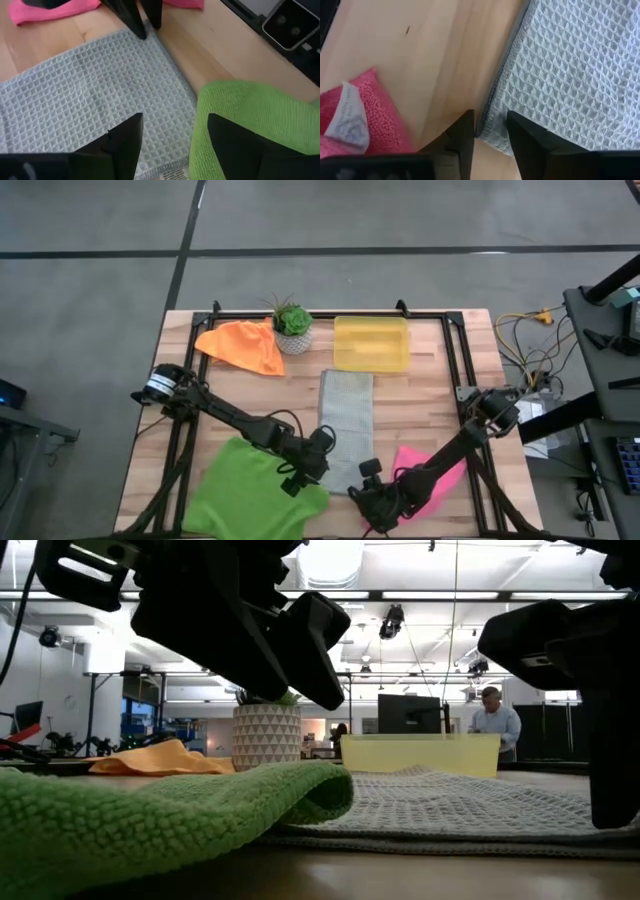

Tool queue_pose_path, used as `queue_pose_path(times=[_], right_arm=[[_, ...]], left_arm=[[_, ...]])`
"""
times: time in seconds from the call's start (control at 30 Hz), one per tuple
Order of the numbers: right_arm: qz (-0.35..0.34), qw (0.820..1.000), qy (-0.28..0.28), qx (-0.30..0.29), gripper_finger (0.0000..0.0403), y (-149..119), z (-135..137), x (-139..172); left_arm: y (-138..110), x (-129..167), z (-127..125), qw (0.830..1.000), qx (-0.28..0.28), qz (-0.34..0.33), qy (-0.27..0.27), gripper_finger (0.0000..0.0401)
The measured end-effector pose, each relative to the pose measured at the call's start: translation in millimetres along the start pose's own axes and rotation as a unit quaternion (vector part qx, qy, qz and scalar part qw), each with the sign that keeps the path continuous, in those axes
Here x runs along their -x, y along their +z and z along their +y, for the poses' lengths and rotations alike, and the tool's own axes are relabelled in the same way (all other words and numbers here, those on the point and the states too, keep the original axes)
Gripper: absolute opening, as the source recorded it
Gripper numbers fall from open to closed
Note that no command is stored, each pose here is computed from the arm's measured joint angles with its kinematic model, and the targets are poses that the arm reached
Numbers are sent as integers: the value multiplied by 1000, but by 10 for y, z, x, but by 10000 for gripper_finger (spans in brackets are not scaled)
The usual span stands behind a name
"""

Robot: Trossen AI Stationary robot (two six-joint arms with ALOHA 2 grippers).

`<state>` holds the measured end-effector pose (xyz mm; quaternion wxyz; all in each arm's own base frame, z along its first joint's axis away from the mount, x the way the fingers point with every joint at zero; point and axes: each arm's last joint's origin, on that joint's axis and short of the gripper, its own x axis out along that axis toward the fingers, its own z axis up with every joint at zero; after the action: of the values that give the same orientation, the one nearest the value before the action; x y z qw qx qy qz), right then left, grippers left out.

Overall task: Fold microfiber towels
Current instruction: Fold the gray microfiber cloth

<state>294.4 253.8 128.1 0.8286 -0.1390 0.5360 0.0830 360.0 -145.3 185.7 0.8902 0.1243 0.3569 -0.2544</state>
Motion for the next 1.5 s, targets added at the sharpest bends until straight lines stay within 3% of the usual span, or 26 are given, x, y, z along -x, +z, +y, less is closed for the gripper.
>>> queue_pose_path(times=[0.17, 0.3, 0.73, 0.93, 1.2, 1.5], right_arm=[[6, 1000, 3, -6, 67, 6, -44, -14], [19, 999, 12, -45, 18, 32, -183, 13], [-41, 977, 53, -205, 12, 185, -828, 386], [-53, 970, 57, -232, 11, 120, -915, 486], [-58, 958, 61, -274, 11, 35, -943, 552], [-54, 947, 59, -312, 11, -6, -947, 531]], left_arm=[[11, 1, -1, 1000, 2, -2, 1, 211], [26, 5, 2, 1000, 1, -5, 3, 211], [26, 1, 26, 999, 32, -10, 38, 211], [7, -62, 37, 992, 119, -15, 47, 211], [-78, -317, 61, 964, 259, -35, 43, 211], [-42, -355, 41, 958, 281, -53, 1, 211]])
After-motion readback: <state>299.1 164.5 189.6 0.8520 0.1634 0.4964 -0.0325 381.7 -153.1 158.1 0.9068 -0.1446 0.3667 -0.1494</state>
